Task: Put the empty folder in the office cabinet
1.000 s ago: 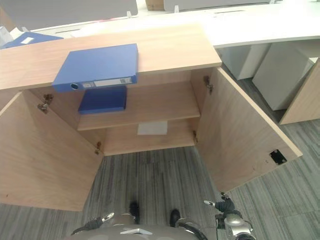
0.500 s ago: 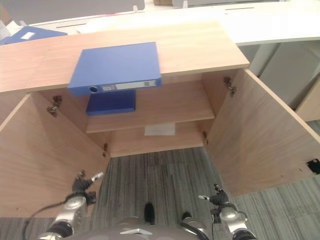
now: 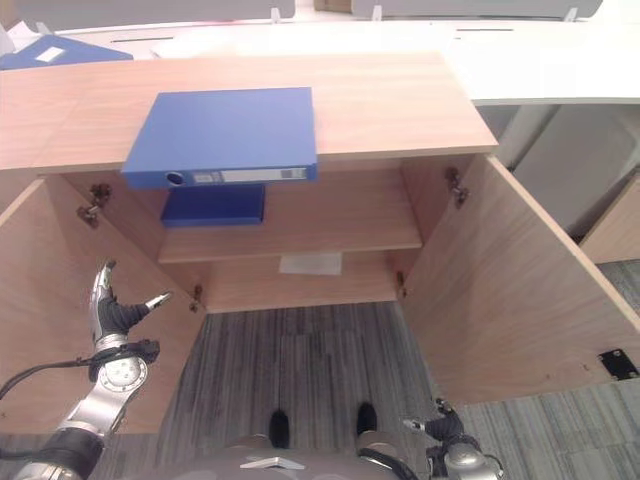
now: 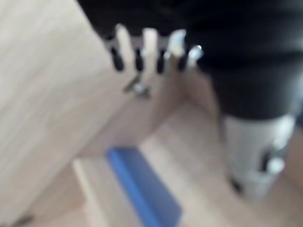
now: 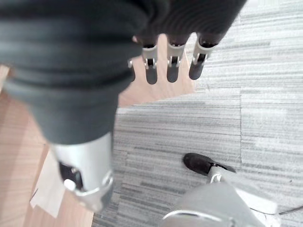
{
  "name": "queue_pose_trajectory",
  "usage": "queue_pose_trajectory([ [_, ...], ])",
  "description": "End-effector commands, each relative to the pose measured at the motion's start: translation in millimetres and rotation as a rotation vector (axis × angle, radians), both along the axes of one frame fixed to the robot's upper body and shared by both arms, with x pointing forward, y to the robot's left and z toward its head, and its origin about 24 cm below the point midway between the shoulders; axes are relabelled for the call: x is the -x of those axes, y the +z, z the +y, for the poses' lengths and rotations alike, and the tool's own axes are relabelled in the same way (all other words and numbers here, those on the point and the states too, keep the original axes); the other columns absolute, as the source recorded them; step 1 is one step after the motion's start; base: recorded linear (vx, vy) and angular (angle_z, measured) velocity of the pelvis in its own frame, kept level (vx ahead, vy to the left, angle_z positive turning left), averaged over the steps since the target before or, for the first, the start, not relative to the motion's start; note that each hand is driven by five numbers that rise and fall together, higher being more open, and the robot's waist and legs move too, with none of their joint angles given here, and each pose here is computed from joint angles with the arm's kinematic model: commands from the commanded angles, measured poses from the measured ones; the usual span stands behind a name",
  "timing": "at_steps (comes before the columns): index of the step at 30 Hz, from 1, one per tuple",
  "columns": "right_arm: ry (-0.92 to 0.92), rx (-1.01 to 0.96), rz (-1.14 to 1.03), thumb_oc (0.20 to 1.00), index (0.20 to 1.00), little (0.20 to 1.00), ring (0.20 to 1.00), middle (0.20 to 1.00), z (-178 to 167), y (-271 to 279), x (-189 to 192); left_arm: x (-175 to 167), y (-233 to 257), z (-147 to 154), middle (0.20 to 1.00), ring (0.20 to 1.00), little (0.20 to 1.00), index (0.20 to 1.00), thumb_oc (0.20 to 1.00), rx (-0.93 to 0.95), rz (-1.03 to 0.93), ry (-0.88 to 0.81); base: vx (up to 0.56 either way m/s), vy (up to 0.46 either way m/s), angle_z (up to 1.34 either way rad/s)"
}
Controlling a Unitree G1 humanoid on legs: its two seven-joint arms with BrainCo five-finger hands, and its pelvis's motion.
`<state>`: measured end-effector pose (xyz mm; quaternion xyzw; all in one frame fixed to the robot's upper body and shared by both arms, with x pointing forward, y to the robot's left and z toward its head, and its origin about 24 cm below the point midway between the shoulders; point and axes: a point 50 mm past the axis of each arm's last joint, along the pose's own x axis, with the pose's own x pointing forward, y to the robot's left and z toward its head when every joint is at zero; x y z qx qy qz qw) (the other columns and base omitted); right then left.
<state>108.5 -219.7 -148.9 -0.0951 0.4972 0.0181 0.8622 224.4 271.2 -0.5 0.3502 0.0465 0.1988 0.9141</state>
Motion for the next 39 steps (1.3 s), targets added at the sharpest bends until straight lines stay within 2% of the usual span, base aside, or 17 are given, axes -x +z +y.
queue_pose_trajectory([
  [1,0.009,0.023,-0.099,1.000,1.000,1.000,1.000,1.000,-10,11,-22,-21,35,11,1.000,1.000,1.000,1.000,1.000,-0.253,-0.153,0.019,0.07,-0.072,-0.08],
  [8,-0.017,0.026,-0.076,1.000,1.000,1.000,1.000,1.000,-8,7,-12,-21,59,21,1.000,1.000,1.000,1.000,1.000,-0.480,-0.313,0.122,0.05,-0.039,-0.05],
  [13,-0.025,0.033,-0.060,1.000,1.000,1.000,1.000,1.000,-8,6,-5,-24,76,25,1.000,1.000,1.000,1.000,1.000,-0.636,-0.428,0.121,0.04,-0.003,-0.03],
  [18,-0.024,0.036,-0.049,1.000,1.000,1.000,1.000,1.000,-11,6,-2,-27,85,28,1.000,1.000,1.000,1.000,1.000,-0.712,-0.458,0.092,0.03,0.012,-0.04],
  [28,-0.019,0.056,-0.040,1.000,1.000,1.000,1.000,1.000,-20,7,3,-45,82,33,1.000,1.000,1.000,1.000,1.000,-0.803,-0.334,-0.001,0.03,0.041,-0.08],
  [39,-0.030,0.073,-0.040,1.000,1.000,1.000,1.000,1.000,-31,9,5,-59,78,54,1.000,1.000,1.000,1.000,1.000,-0.853,-0.180,0.038,0.04,0.054,-0.11],
])
